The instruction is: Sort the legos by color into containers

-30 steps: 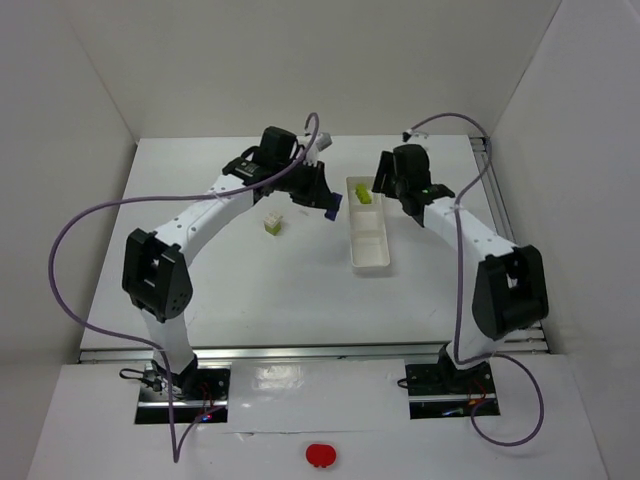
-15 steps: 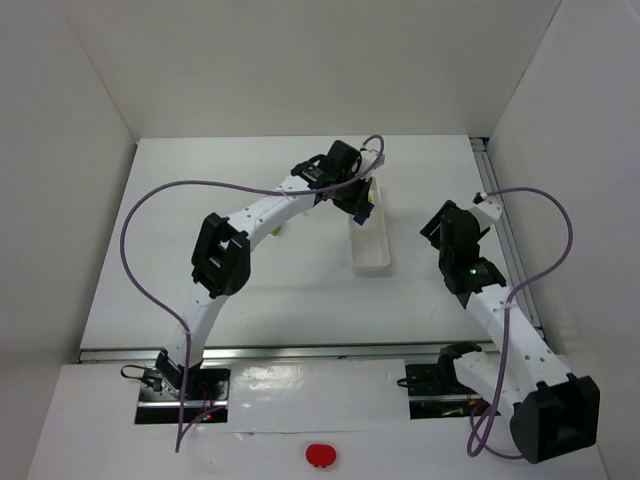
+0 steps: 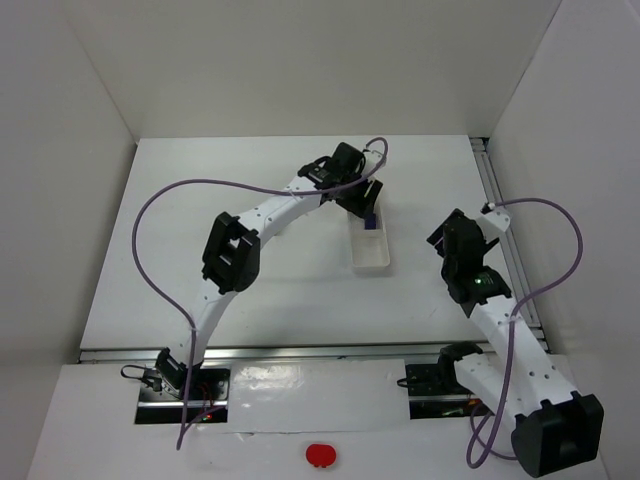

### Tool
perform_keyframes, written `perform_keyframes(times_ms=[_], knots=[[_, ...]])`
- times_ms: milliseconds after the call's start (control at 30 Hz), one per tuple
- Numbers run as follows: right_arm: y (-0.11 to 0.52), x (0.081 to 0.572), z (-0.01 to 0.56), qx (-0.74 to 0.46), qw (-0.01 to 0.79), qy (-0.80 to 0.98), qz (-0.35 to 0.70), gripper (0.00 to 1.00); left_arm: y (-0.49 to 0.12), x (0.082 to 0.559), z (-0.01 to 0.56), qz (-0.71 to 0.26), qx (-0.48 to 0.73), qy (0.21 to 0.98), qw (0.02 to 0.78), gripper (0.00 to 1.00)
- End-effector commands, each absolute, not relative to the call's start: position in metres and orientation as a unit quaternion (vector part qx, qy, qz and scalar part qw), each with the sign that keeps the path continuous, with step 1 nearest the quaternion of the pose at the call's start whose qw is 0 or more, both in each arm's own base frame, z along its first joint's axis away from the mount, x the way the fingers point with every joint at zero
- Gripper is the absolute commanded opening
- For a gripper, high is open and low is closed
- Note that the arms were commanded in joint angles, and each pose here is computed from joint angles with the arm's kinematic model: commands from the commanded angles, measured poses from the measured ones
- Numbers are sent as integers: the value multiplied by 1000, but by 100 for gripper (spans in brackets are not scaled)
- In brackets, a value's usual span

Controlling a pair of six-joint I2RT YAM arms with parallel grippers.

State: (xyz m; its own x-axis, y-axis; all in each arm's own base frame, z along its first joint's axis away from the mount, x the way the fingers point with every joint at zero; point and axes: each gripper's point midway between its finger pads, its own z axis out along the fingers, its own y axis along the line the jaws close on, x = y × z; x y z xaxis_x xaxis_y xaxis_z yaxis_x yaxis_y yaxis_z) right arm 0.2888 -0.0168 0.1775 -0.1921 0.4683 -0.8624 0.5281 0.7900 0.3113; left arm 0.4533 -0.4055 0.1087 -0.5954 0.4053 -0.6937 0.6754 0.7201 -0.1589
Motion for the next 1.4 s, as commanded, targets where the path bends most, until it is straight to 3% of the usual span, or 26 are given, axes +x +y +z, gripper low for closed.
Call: perform_keyframes(times_ms=[0, 167, 267, 433, 667, 1000, 1367], knots=[[-19, 292, 176, 327, 546, 771, -36, 71, -415, 455, 161, -235, 312, 844, 368, 75], [-13, 305, 181, 320, 554, 768, -15, 71, -389, 445, 225, -210, 302, 830, 420, 75], [-8, 309, 181, 307, 551, 776, -9, 71, -349, 444, 221, -144, 277, 850, 425, 74], [2, 317, 177, 295, 546, 784, 13, 71, -266, 441, 199, -68, 211, 897, 382, 100], [11, 323, 168, 284, 535, 795, 28, 73, -193, 435, 130, -28, 136, 946, 294, 100], [13, 324, 172, 278, 537, 795, 31, 73, -174, 441, 82, -32, 113, 960, 254, 100], [15, 325, 169, 276, 533, 799, 33, 73, -171, 436, 59, -23, 104, 967, 233, 78]])
